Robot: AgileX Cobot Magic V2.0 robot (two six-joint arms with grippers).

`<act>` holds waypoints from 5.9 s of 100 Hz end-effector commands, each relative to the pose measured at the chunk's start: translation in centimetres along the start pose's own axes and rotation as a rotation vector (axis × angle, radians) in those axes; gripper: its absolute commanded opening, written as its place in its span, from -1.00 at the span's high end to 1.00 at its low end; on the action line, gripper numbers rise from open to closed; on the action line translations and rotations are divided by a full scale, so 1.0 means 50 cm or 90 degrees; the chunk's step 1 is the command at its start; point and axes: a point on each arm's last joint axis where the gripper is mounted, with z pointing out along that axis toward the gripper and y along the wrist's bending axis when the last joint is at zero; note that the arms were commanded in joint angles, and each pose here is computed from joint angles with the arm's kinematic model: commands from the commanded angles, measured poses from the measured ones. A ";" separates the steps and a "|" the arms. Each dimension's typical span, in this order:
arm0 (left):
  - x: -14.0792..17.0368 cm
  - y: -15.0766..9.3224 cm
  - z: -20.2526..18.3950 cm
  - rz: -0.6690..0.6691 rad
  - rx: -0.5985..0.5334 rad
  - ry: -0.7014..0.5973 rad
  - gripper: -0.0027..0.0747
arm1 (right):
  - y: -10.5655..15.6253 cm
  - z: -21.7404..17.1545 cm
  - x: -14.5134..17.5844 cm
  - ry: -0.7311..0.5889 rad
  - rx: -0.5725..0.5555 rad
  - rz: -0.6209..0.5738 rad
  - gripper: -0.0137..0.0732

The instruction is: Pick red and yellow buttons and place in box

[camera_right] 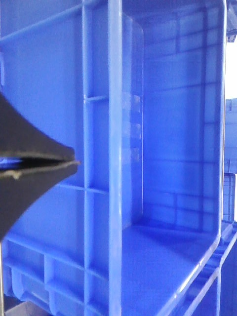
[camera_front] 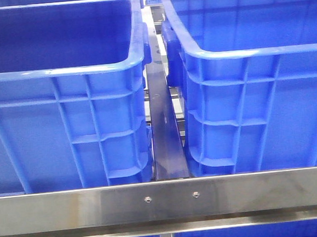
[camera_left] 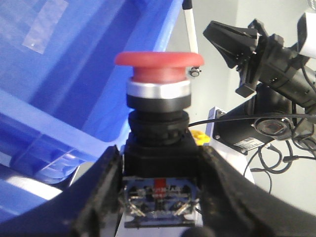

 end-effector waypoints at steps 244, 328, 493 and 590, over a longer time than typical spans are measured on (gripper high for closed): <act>-0.022 -0.049 -0.026 0.022 0.040 -0.047 0.64 | 0.187 0.286 -0.366 0.419 -0.576 0.540 -0.60; -0.023 -0.048 -0.026 0.027 0.035 -0.052 0.30 | 0.267 0.328 -0.323 0.449 -0.629 0.548 0.24; -0.022 -0.049 -0.026 0.027 0.039 -0.048 -0.46 | 0.130 0.678 -0.183 0.260 -0.120 0.063 0.24; -0.022 -0.049 -0.026 0.027 0.039 -0.048 -0.46 | 0.136 0.733 -0.138 0.281 -0.109 0.061 0.00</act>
